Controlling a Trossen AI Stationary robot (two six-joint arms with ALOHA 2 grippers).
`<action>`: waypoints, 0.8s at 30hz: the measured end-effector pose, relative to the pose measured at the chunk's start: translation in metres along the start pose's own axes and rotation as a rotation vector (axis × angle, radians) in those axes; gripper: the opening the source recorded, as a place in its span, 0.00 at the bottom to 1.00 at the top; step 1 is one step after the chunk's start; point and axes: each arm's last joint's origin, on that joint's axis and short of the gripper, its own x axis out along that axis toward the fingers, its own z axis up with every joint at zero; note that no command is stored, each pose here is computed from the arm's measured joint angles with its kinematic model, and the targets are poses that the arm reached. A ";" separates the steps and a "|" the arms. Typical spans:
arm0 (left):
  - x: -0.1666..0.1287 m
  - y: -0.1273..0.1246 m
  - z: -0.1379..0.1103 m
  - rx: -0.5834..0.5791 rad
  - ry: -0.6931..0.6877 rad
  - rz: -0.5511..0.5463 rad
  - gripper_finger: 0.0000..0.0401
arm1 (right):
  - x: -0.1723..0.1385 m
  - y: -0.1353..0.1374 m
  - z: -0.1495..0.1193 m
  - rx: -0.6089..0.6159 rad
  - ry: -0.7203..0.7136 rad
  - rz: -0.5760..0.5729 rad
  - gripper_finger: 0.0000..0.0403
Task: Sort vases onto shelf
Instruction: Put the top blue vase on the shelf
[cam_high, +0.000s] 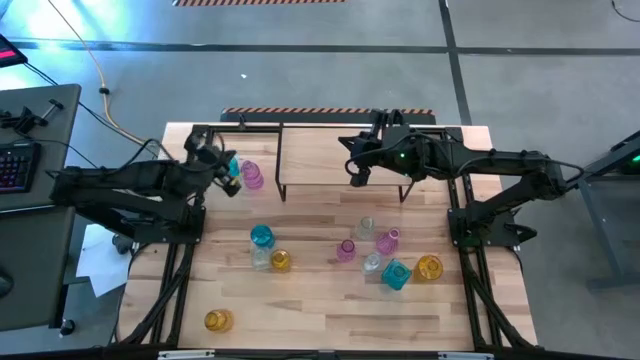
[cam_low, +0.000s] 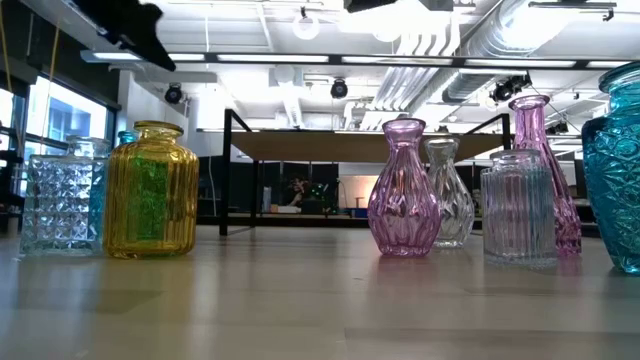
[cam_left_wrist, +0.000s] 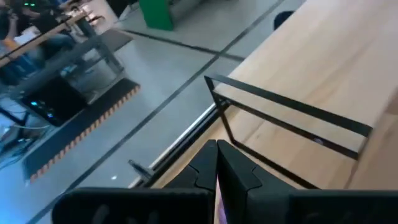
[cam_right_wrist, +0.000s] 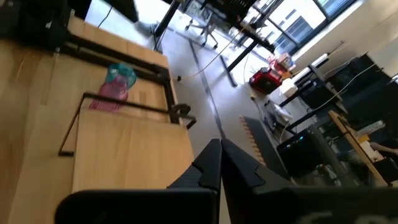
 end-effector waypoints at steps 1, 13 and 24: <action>0.003 0.002 0.003 -0.002 0.019 0.008 0.01 | 0.000 0.001 -0.001 0.003 0.008 0.005 0.00; 0.052 0.061 -0.001 -0.073 0.352 0.099 0.01 | -0.001 0.003 -0.006 -0.009 0.059 0.031 0.00; 0.077 0.088 -0.024 -0.053 0.560 -0.068 0.01 | -0.016 -0.002 -0.012 0.037 0.110 0.060 0.00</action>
